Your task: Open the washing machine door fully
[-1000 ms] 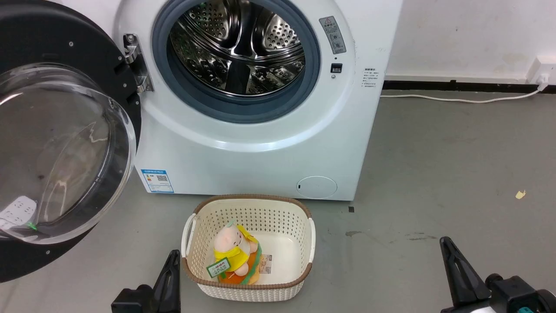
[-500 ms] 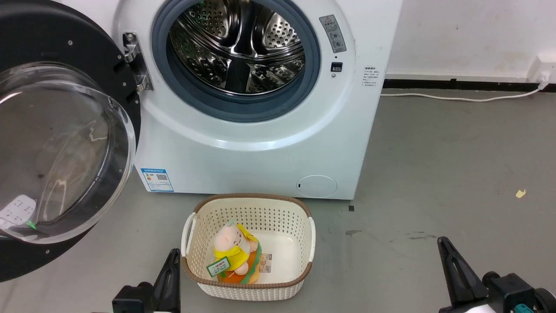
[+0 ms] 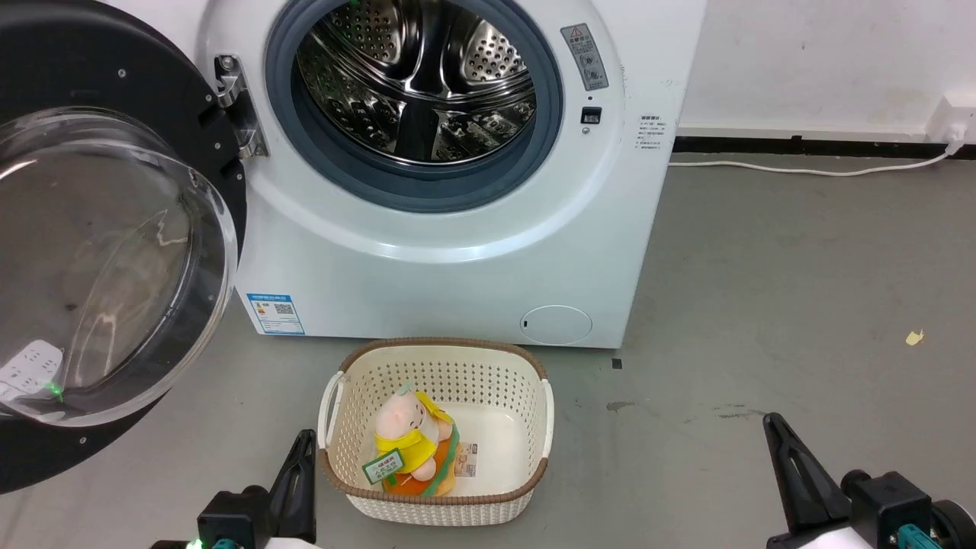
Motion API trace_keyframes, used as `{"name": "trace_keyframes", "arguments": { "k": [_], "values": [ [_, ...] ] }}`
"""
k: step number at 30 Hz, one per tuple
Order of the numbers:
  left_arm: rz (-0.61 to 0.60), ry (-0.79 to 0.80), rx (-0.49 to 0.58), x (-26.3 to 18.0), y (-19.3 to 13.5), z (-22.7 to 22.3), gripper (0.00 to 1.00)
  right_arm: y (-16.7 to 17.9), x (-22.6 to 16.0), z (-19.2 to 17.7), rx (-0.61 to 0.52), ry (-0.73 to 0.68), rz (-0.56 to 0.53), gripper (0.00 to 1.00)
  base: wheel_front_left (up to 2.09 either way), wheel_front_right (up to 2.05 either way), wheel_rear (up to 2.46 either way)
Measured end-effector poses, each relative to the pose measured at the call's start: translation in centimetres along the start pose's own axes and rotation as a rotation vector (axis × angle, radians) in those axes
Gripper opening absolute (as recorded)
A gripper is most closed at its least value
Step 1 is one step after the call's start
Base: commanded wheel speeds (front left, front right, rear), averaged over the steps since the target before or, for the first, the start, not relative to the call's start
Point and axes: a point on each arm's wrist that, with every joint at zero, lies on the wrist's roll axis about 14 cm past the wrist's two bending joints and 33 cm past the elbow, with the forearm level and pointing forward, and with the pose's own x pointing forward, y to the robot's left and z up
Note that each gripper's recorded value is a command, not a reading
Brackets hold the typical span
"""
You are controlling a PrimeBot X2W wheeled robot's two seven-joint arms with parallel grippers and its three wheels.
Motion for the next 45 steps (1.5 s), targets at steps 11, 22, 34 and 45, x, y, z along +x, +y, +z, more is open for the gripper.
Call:
{"name": "trace_keyframes", "arguments": {
  "k": [11, 22, 34, 45],
  "values": [
    [0.001, 0.011, 0.017, 0.3, 0.0, 0.2, 0.0, 0.2, 0.4, 0.1, 0.001, 0.014, 0.006, 0.0, 0.0, 0.0, 0.0],
    [0.0, 0.011, 0.027, 0.7, -0.1, 0.5, 0.0, 0.3, 0.5, -0.1, 0.002, 0.03, 0.01, 0.0, 0.0, 0.0, 0.0],
    [0.002, 0.023, 0.037, 0.9, 0.0, 0.6, 0.0, 0.4, 1.0, 0.3, 0.003, 0.033, 0.012, 0.0, 0.0, 0.0, 0.0],
    [0.0, 0.022, 0.048, 1.4, -0.1, 1.1, 0.0, 0.5, 1.0, 0.0, 0.003, 0.055, 0.016, 0.0, 0.0, 0.0, 0.0]
  ]
}}
